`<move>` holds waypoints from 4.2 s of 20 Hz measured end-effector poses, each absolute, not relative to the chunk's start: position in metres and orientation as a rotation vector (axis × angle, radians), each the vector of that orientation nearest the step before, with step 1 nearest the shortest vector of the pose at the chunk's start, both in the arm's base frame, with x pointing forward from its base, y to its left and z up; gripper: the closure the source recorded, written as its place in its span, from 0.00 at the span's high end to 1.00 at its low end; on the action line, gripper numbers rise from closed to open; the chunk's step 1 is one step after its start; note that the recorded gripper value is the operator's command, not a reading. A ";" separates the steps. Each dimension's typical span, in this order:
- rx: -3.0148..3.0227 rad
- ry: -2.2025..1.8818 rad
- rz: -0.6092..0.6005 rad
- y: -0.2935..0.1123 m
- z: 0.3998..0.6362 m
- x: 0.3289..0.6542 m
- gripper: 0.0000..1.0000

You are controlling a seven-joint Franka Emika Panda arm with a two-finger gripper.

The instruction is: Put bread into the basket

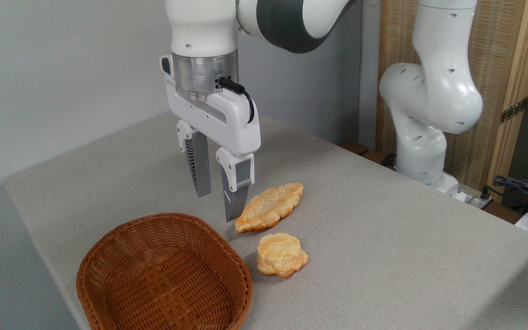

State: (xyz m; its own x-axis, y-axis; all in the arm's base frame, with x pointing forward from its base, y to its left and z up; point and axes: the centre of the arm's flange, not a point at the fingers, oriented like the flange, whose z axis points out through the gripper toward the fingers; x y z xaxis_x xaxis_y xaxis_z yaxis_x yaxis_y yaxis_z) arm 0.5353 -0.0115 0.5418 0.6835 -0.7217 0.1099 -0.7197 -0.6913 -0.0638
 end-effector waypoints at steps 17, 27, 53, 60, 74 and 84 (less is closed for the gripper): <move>-2.902 1.212 -0.246 -0.011 0.550 0.537 1.00; -2.902 1.212 -0.245 -0.011 0.550 0.537 1.00; -2.815 1.332 0.088 0.013 0.463 0.513 1.00; -2.792 1.398 0.113 0.032 0.456 0.508 1.00; -2.786 1.415 0.151 0.027 0.430 0.511 0.93; -2.786 1.417 0.159 0.026 0.428 0.511 0.56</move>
